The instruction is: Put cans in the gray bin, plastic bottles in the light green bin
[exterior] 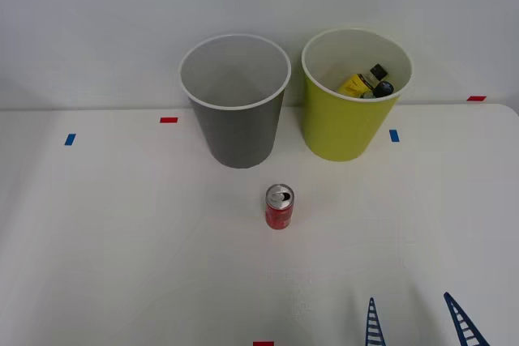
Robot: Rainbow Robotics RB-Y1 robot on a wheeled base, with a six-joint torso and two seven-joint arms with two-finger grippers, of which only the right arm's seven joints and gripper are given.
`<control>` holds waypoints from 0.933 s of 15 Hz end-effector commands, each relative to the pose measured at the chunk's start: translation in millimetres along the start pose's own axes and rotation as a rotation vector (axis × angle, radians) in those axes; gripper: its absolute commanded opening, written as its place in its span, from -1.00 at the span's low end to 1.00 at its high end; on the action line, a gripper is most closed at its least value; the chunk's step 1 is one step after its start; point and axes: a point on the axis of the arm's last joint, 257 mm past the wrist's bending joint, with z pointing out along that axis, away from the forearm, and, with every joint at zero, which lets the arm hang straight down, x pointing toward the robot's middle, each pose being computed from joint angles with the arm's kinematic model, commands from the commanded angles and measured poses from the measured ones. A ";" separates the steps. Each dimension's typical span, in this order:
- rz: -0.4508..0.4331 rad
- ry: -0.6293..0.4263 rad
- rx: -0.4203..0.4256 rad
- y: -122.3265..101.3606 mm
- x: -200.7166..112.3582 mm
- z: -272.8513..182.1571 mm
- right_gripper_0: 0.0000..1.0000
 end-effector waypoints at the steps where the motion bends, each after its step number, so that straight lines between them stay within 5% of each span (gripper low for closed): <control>1: 0.000 0.000 0.000 0.0 0.0 0.0 1.00; 14: 0.000 0.000 0.000 0.0 0.0 0.0 1.00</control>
